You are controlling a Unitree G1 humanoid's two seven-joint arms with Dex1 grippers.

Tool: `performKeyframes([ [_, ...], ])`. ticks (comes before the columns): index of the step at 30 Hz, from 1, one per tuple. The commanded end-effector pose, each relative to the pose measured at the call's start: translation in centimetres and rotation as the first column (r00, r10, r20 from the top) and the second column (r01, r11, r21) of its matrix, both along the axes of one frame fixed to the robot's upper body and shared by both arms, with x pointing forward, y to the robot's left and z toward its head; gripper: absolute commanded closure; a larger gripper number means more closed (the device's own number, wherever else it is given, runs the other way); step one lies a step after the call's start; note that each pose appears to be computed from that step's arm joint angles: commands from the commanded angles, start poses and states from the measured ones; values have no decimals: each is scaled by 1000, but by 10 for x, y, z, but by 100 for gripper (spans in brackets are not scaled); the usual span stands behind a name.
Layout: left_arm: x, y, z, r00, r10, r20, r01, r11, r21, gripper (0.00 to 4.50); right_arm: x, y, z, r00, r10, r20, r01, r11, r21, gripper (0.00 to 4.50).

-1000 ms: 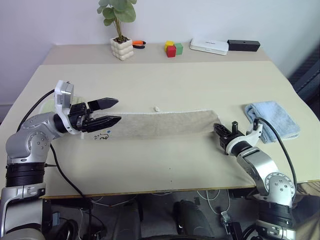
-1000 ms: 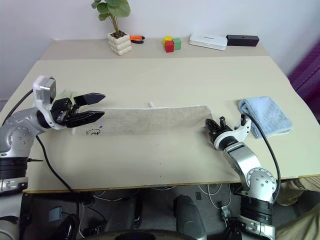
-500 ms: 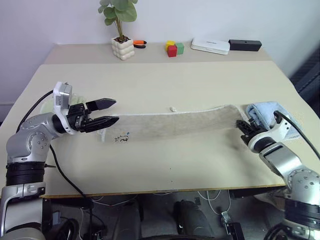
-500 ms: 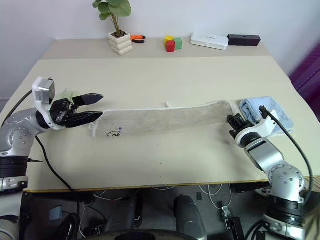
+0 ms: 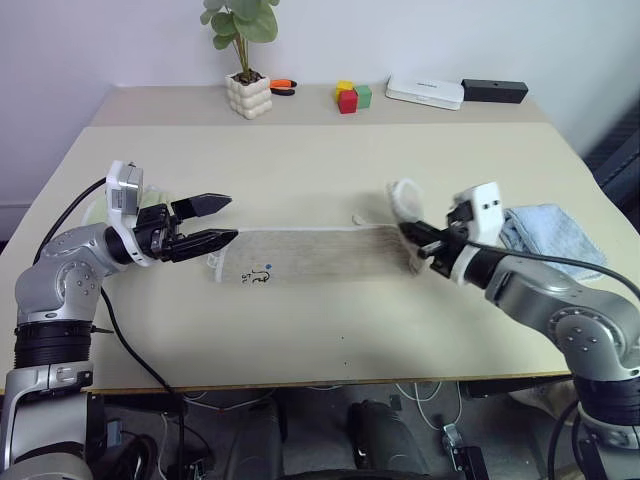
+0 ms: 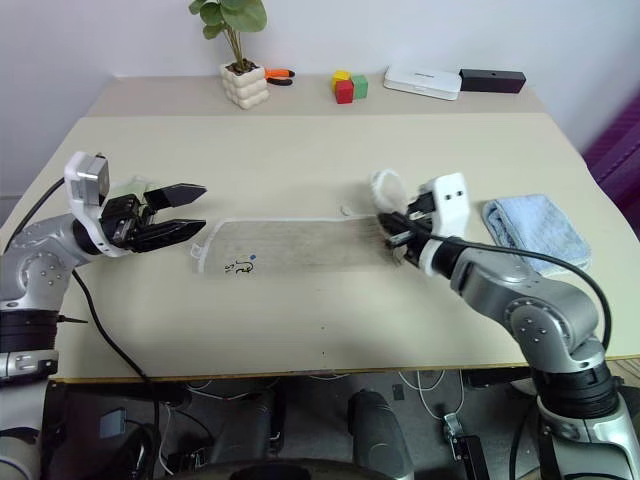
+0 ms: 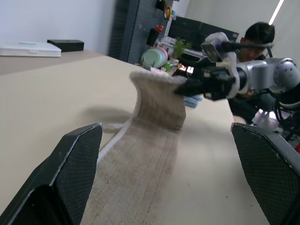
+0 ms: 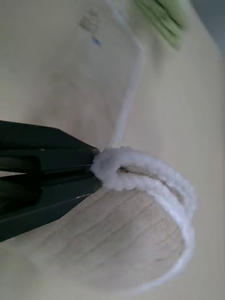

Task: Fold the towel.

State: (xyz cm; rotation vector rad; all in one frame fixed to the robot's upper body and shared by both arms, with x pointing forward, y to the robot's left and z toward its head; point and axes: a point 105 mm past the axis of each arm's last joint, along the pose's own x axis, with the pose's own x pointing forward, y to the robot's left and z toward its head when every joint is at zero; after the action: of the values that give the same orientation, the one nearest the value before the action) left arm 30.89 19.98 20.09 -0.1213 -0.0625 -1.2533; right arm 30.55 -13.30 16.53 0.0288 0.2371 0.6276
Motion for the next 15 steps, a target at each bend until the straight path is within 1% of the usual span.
performKeyframes([
  [1,-5,3,11,999,10,51,-10,1000,2,0,-10,18,2,992,120,37,-117,990,-78,447],
  [9,-9,2,12,998,25,53,-24,1000,-3,0,-6,36,-16,985,173,12,-170,979,-108,447],
  [15,-12,2,12,998,29,48,-28,1000,-6,0,-9,49,-30,979,206,-2,-204,969,-138,447],
])
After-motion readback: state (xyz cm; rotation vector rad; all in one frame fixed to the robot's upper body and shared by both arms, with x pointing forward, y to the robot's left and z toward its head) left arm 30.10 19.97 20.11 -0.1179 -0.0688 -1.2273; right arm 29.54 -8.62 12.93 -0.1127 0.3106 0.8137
